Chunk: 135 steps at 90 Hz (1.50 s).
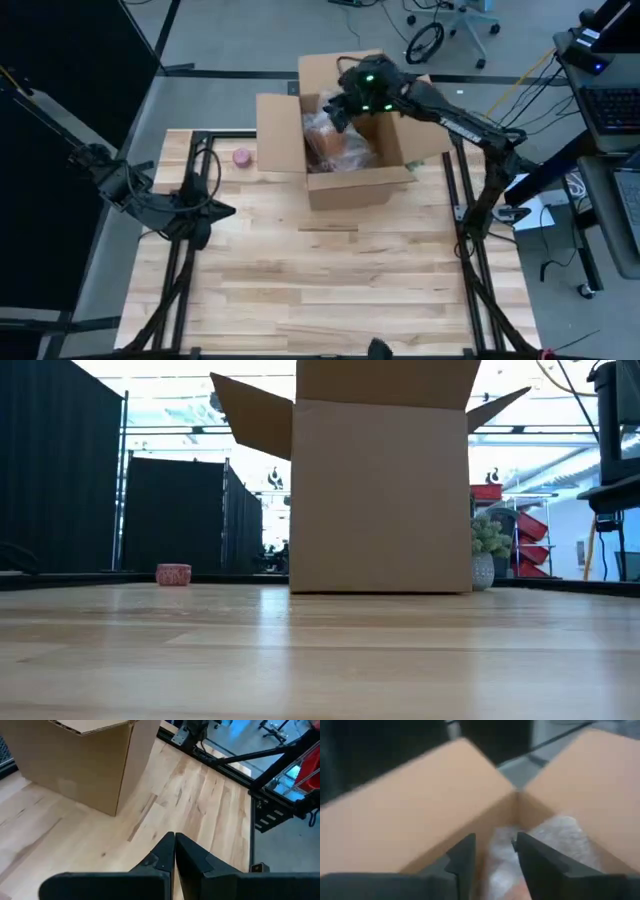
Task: Wrap mug
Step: Return to Home Position
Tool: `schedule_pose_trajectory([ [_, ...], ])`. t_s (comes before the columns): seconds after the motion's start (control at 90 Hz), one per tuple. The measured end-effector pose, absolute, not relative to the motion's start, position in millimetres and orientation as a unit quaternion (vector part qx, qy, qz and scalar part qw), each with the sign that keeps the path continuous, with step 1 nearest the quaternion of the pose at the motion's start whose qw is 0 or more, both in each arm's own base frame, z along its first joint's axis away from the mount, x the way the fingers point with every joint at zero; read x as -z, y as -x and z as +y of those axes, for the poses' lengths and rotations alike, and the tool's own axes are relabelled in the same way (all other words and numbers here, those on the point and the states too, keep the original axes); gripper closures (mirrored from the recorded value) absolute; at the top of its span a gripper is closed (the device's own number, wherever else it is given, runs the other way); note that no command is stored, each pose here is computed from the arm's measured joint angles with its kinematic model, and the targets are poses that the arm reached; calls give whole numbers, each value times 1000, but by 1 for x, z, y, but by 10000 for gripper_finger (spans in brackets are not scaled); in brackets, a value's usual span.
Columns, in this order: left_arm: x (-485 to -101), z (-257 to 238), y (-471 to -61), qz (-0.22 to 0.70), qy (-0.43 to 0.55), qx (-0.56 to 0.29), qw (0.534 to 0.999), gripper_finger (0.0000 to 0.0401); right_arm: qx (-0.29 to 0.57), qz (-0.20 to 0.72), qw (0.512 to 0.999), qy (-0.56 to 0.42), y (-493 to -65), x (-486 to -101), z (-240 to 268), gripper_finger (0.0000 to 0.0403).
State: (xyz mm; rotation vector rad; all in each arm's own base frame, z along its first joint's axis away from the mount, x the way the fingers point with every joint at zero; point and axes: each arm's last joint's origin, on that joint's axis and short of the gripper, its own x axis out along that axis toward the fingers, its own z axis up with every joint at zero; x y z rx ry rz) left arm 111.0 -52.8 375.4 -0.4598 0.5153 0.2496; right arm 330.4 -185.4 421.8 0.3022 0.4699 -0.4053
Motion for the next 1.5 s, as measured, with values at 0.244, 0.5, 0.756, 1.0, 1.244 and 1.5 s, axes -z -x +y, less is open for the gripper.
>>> schedule_pose_trajectory([
  [0.244,-377,-54,-117,238,233,-126,934,401,49,230,964,-126,-275,-464,-126,250],
  [0.5,-382,-54,-132,215,238,-118,940,401,1,198,969,-148,-233,-456,-71,265],
  [0.756,-391,-50,-156,179,179,-75,964,401,-9,157,968,-196,-198,-452,-14,283],
  [1.0,-391,-42,-159,202,177,-15,963,401,-31,178,951,-249,-185,-426,30,347],
  [1.244,-392,-44,-157,208,156,32,965,401,-31,141,953,-267,-191,-381,58,397],
  [1.5,-392,-44,-157,208,155,35,965,401,-67,136,952,-266,-195,-357,71,402],
])
